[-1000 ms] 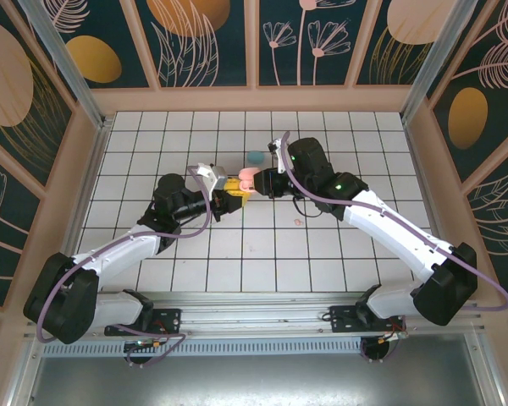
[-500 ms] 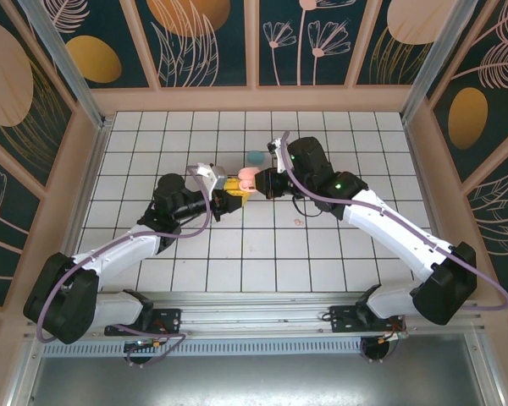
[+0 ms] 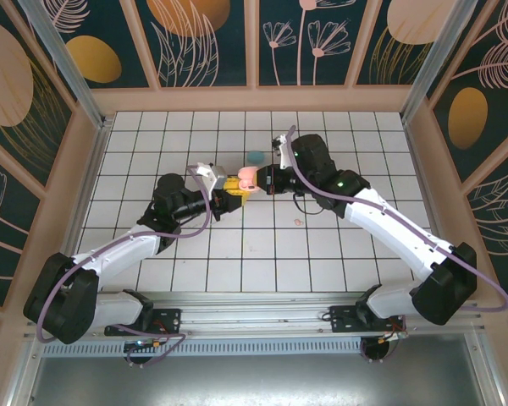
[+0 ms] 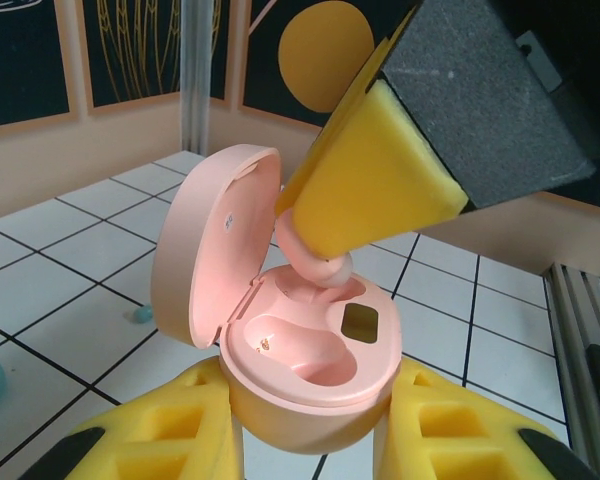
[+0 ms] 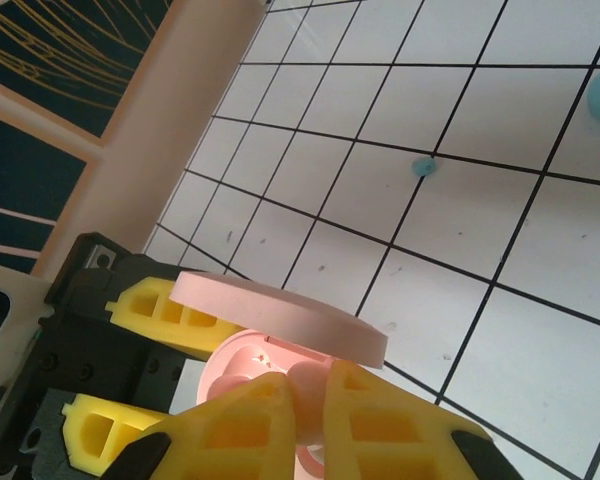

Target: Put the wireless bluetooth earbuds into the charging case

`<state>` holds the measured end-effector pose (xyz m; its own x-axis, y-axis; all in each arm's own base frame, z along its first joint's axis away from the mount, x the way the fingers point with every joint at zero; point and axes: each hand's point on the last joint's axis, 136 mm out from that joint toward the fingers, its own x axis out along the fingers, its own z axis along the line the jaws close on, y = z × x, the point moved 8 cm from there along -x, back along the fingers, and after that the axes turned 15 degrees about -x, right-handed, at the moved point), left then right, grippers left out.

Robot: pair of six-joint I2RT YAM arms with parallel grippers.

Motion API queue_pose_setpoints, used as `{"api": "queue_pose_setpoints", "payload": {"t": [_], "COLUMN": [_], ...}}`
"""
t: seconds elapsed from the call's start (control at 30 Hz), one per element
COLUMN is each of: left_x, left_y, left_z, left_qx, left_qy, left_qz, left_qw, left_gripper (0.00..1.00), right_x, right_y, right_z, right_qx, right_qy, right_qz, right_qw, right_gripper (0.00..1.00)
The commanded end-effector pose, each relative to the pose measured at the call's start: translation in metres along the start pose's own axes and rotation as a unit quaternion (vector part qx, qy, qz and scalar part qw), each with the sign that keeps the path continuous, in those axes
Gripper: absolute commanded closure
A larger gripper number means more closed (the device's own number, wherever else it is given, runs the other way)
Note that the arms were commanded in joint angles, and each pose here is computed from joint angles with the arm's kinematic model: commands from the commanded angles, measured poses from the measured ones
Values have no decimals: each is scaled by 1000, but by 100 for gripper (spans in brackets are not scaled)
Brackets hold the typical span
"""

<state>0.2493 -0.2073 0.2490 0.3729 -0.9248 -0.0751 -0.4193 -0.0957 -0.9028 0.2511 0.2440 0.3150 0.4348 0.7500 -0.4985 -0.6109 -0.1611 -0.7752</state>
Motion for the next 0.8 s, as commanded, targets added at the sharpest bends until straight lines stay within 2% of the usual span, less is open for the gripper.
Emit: {"api": "queue_pose_setpoints", "payload": {"t": [0.0, 0.57, 0.77], "left_x": [-3, -2, -2], "left_y": [-12, -13, -14], "left_z": [-7, -7, -7], "left_qx": [22, 25, 25], "left_qy": [13, 12, 12], "left_qz": [-26, -28, -30], "left_qw": [999, 999, 999], "left_gripper": [87, 87, 88], "right_x": [-6, -5, -3], "right_y": [-3, 1, 8], "right_z": [-2, 4, -4], "right_qx": [23, 53, 60], "right_qy": [-15, -53, -19], "right_qz": [-22, -39, -28], "right_qw": [999, 996, 998], "right_gripper": [89, 90, 86]}}
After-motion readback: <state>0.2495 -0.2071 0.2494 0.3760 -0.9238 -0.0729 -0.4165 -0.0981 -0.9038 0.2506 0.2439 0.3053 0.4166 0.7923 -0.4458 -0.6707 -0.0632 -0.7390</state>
